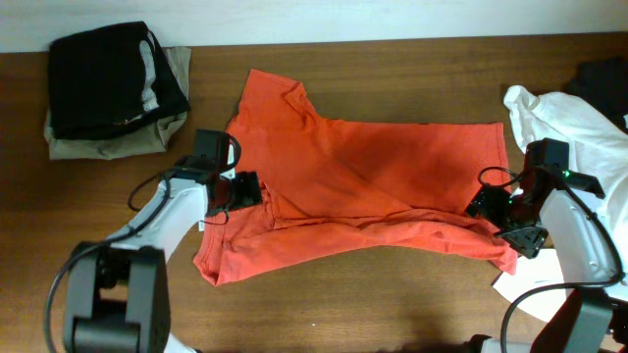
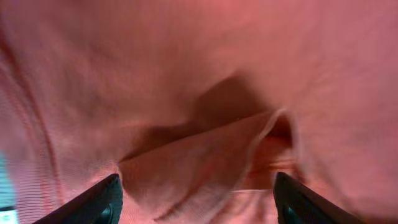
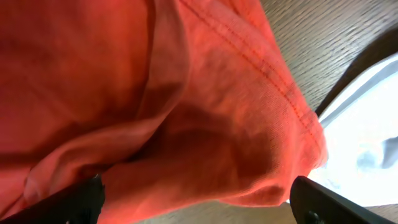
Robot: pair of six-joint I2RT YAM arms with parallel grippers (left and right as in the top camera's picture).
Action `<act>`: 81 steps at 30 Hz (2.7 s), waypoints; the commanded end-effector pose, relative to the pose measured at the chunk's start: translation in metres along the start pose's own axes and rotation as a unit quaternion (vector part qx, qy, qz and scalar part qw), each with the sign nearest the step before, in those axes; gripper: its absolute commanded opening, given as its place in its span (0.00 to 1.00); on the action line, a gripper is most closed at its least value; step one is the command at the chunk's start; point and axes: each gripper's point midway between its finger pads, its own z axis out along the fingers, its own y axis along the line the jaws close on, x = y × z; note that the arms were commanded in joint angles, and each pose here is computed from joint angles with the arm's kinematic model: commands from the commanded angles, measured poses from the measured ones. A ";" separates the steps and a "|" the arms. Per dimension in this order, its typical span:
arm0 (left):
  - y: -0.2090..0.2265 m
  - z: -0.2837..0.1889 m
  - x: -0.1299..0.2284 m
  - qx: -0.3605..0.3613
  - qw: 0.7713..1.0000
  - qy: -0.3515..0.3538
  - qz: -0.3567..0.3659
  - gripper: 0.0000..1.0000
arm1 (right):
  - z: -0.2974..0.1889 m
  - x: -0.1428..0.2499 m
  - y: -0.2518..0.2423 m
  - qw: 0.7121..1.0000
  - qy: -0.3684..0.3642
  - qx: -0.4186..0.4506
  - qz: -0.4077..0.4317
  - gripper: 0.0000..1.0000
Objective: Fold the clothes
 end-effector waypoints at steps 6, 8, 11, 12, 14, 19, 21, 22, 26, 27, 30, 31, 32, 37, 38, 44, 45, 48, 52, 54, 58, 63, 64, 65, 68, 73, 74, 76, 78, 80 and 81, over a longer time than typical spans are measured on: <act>-0.003 0.005 -0.001 0.009 1.000 0.002 0.001 0.56 | -0.006 -0.001 0.005 1.000 0.000 -0.011 -0.007 0.99; -0.005 0.005 -0.006 0.012 1.000 -0.007 0.003 0.34 | -0.006 0.000 0.004 1.000 0.002 -0.010 -0.007 0.99; -0.004 0.005 -0.010 0.008 1.000 -0.015 0.003 0.06 | -0.006 0.001 0.004 1.000 0.003 -0.009 -0.007 0.99; -0.001 0.005 -0.011 0.001 1.000 -0.018 0.002 0.01 | -0.006 0.000 0.004 1.000 0.003 -0.009 -0.007 0.99; 0.001 0.005 -0.012 -0.004 1.000 -0.021 0.002 0.01 | -0.006 0.000 0.004 1.000 0.003 -0.009 -0.007 0.99; 0.005 -0.008 -0.041 -0.033 0.997 -0.062 0.014 0.01 | -0.005 0.000 0.004 1.000 0.003 -0.009 -0.007 1.00; 0.010 -0.017 -0.057 -0.049 0.995 -0.085 0.011 0.01 | -0.005 -0.001 0.004 1.000 0.001 -0.010 -0.007 0.97; 0.013 -0.021 -0.065 -0.062 0.993 -0.097 0.009 0.01 | -0.005 -0.001 0.004 1.000 0.001 -0.010 -0.007 0.97; 0.037 -0.030 -0.077 -0.126 0.984 -0.124 0.000 0.01 | -0.004 -0.002 0.005 1.000 -0.001 -0.011 -0.007 0.97; 0.040 -0.031 -0.077 -0.133 0.983 -0.126 -0.001 0.01 | -0.004 -0.003 0.005 1.000 -0.003 -0.012 -0.007 0.97; 0.045 -0.032 -0.079 -0.136 0.983 -0.126 -0.007 0.75 | -0.003 -0.004 0.005 1.000 -0.002 -0.011 -0.006 0.97; 0.045 -0.032 -0.078 -0.137 0.983 -0.125 -0.007 0.87 | -0.002 -0.004 0.005 1.000 0.000 -0.011 -0.005 0.97; 0.046 -0.031 -0.077 -0.138 0.983 -0.122 -0.007 0.93 | -0.001 -0.004 0.005 1.000 0.001 -0.010 -0.005 0.97; 0.037 -0.031 -0.048 -0.109 0.993 -0.050 -0.005 0.94 | 0.012 -0.005 0.001 1.000 0.014 0.006 -0.006 0.93; 0.028 -0.029 -0.039 -0.083 0.996 -0.027 -0.004 0.89 | 0.015 -0.004 0.001 1.000 0.020 0.008 -0.006 0.88; 0.019 -0.025 0.006 -0.051 0.997 0.065 -0.008 0.33 | 0.035 0.001 -0.003 0.998 0.055 0.023 -0.002 0.35; 0.018 -0.024 0.009 -0.046 0.996 0.069 -0.009 0.26 | 0.038 0.002 -0.004 0.998 0.061 0.026 -0.001 0.29; 0.016 -0.013 0.020 -0.035 0.995 0.095 -0.013 0.09 | 0.048 0.006 -0.006 0.996 0.080 0.034 0.001 0.16; 0.019 0.007 0.041 -0.033 0.988 0.148 -0.016 0.01 | 0.060 0.010 -0.009 0.994 0.101 0.043 0.006 0.14; 0.025 0.012 0.050 -0.044 0.985 0.169 -0.012 0.01 | 0.063 0.010 -0.010 0.993 0.103 0.048 0.014 0.14; 0.049 0.012 0.060 -0.094 0.977 0.192 -0.020 0.01 | 0.063 0.009 -0.014 0.993 0.098 0.060 0.028 0.09; 0.101 -0.006 0.068 -0.162 0.960 0.216 -0.069 0.01 | 0.064 0.007 -0.014 0.993 0.094 0.060 0.028 0.06; 0.108 -0.008 0.068 -0.163 0.959 0.216 -0.087 0.01 | 0.064 0.006 -0.013 0.994 0.092 0.059 0.027 0.04; 0.118 -0.010 0.067 -0.163 0.956 0.216 -0.113 0.01 | 0.064 0.005 -0.013 0.994 0.090 0.058 0.027 0.04; 0.133 -0.014 0.067 -0.164 0.952 0.215 -0.142 0.01 | 0.065 0.003 -0.012 0.994 0.086 0.056 0.027 0.04; 0.134 -0.020 0.063 -0.164 0.951 0.216 -0.146 0.01 | 0.058 0.004 -0.010 0.994 0.085 0.053 0.049 0.04; 0.133 -0.023 0.060 -0.163 0.953 0.212 -0.145 0.01 | 0.052 0.002 -0.009 0.994 0.080 0.050 0.049 0.04; 0.127 -0.044 0.039 -0.157 0.961 0.175 -0.143 0.01 | 0.017 -0.013 0.000 0.998 0.043 0.032 0.046 0.04; 0.122 -0.064 0.021 -0.150 0.969 0.134 -0.141 0.01 | -0.017 -0.027 0.008 0.999 0.007 0.016 0.039 0.12; 0.108 -0.091 -0.003 -0.121 0.980 0.074 -0.138 0.07 | -0.049 -0.043 0.017 0.999 -0.033 -0.003 0.022 0.74; 0.100 -0.102 -0.014 -0.104 0.984 0.047 -0.135 0.22 | -0.061 -0.050 0.021 0.999 -0.049 -0.010 0.013 0.91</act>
